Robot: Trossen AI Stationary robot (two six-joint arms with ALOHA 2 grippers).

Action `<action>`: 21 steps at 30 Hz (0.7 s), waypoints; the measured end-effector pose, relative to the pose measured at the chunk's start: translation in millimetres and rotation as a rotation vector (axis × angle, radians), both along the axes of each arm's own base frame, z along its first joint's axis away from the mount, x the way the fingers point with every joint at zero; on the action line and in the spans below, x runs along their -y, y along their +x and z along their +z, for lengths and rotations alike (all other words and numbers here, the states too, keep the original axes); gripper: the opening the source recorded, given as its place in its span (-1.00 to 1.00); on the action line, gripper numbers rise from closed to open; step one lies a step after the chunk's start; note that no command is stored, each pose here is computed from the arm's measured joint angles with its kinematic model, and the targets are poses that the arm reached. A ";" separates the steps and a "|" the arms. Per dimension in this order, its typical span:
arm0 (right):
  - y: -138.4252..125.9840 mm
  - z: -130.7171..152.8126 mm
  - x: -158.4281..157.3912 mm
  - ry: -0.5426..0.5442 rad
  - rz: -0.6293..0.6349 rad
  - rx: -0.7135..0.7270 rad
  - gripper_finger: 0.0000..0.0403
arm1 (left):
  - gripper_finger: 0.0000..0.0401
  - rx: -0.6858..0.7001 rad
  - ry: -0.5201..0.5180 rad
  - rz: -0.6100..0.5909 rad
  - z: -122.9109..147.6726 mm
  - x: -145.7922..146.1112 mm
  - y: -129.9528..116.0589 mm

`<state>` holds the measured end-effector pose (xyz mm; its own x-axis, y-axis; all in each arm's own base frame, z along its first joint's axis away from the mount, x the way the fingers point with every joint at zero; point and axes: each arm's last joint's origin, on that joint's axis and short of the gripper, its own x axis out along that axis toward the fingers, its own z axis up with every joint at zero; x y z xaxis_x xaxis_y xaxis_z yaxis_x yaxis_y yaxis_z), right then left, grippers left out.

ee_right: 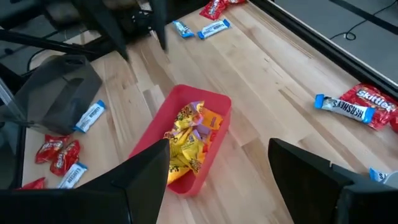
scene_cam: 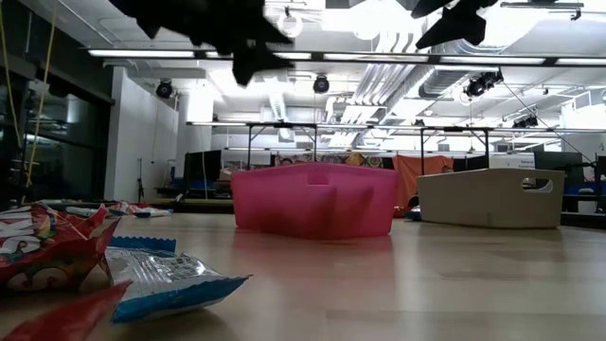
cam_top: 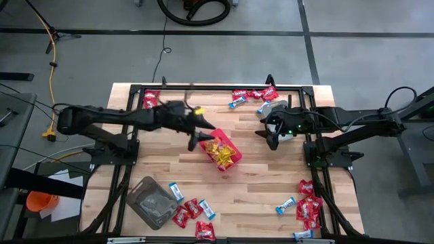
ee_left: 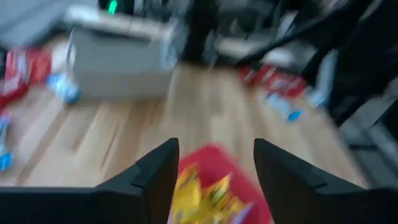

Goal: Sort candy
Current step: Put the blue candy into the black bin

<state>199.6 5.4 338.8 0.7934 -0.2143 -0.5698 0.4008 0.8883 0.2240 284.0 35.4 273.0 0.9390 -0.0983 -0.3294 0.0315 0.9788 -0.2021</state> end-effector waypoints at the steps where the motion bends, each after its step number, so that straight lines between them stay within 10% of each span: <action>1: -0.1 -0.1 0.0 -0.010 0.007 -0.004 0.33 | 0.00 0.042 -0.009 -0.005 8.2 -1.2 -4.7; 8: -0.3 0.0 0.9 -0.124 0.048 -0.031 0.33 | 0.01 0.280 -0.051 0.077 29.7 -2.7 -37.7; 21: 3.6 5.8 1.1 -0.151 0.048 0.035 0.33 | 0.01 0.275 -0.185 0.203 7.7 -1.1 -58.7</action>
<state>203.2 4.3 344.6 0.8235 -0.2568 -0.5058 0.3513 0.9310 0.0994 225.2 36.5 280.7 0.9963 0.0649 -0.0572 -0.0820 0.9185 -0.3868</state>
